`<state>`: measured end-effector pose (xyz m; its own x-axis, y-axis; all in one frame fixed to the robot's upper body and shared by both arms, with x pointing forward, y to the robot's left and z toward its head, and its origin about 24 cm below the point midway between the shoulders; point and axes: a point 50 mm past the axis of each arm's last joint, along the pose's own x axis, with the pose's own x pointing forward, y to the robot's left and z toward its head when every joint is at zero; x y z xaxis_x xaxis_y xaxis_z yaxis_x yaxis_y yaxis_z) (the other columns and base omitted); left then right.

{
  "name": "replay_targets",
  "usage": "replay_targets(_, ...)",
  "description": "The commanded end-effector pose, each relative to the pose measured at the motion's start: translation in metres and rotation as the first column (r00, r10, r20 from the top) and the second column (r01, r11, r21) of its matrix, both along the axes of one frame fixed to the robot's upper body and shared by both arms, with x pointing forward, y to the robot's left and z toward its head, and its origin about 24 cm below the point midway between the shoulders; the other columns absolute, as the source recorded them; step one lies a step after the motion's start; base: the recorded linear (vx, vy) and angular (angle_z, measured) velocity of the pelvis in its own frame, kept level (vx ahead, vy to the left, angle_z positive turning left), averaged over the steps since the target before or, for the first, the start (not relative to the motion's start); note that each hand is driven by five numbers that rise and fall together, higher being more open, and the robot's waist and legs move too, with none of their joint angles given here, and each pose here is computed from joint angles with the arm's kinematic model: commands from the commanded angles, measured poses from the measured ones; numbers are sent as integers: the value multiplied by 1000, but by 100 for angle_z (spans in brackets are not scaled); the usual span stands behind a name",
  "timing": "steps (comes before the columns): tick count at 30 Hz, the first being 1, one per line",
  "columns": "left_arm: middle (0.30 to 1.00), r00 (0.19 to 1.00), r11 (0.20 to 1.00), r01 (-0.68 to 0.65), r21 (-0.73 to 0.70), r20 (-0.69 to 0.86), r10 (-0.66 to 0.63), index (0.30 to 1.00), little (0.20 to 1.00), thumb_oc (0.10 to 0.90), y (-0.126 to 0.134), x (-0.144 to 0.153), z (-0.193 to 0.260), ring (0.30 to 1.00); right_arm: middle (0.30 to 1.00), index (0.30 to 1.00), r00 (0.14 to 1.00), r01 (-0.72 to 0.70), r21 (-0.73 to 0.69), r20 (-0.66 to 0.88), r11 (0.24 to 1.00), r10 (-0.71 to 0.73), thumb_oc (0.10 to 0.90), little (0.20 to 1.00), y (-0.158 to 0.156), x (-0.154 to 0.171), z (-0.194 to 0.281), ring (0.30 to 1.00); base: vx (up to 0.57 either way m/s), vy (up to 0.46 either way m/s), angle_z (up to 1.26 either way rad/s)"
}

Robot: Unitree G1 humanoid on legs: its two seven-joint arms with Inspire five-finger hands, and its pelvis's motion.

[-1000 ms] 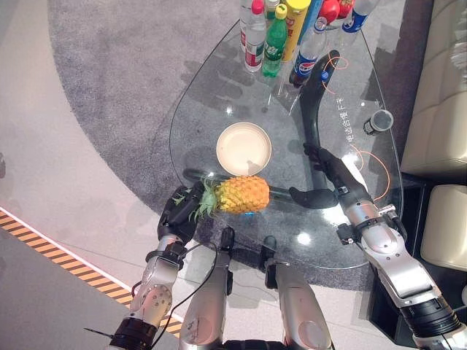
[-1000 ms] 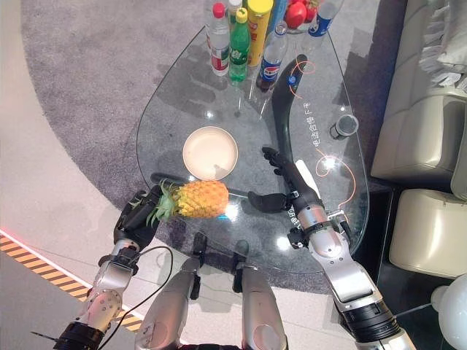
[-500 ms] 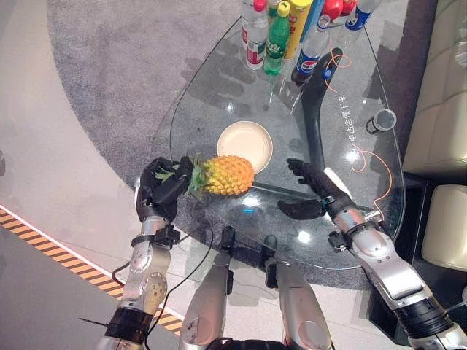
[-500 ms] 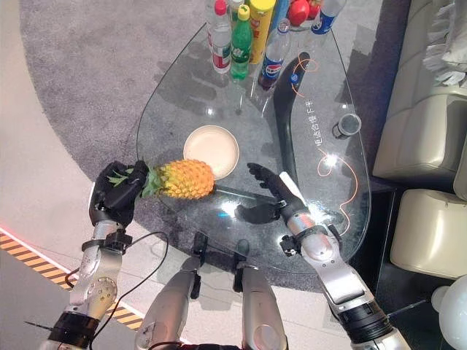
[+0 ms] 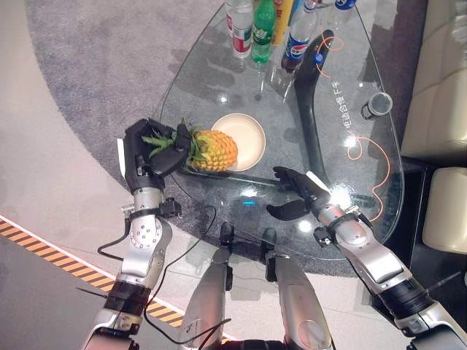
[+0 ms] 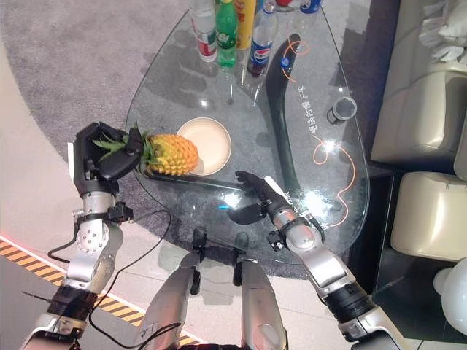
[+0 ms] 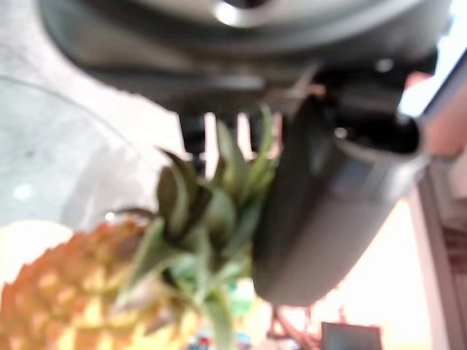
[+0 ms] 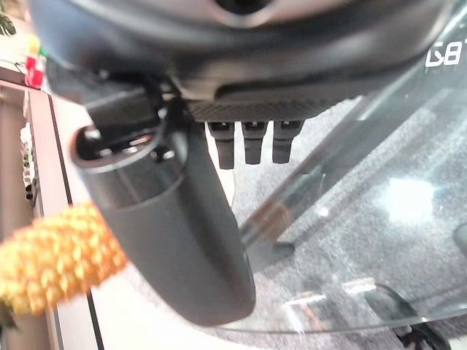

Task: Pick up the fruit to the plate

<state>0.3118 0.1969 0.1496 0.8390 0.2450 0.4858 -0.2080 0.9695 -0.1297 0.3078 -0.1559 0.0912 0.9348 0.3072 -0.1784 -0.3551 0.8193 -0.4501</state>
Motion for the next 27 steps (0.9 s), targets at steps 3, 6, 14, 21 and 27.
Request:
replay_targets(3, 300, 921, 994, -93, 49, 383, 68, 300, 200, 100, 2, -8, 72, 300, 900, 900, 986, -162, 69, 54, 984, 159, 800, 900, 35, 4, 28, 900, -5, 43, -15)
replay_targets(6, 300, 917, 993, -114, 38, 389, 90, 300, 200, 100, 0, -3, 75, 300, 900, 900, 983, -183, 68, 30, 981, 181, 800, 900, 42, 6, 27, 900, -8, 30, -2)
replay_targets(14, 300, 908, 988, -144, 61, 405, 107, 300, 200, 100, -5, 8, 84, 300, 900, 900, 966, -254, 61, -29, 965, 256, 800, 900, 58, 9, 29, 900, -11, 25, -8)
replay_targets(21, 300, 894, 981, -185, 60, 424, 143, 300, 200, 100, -7, 18, 93, 300, 900, 900, 944, -316, 45, -87, 948, 319, 800, 900, 69, 13, 31, 900, -2, 30, -4)
replay_targets(27, 300, 889, 976, -206, 72, 430, 156, 300, 200, 100, -9, 25, 98, 300, 900, 900, 944, -315, 38, -90, 948, 317, 800, 900, 73, 17, 34, 900, -4, 27, -8)
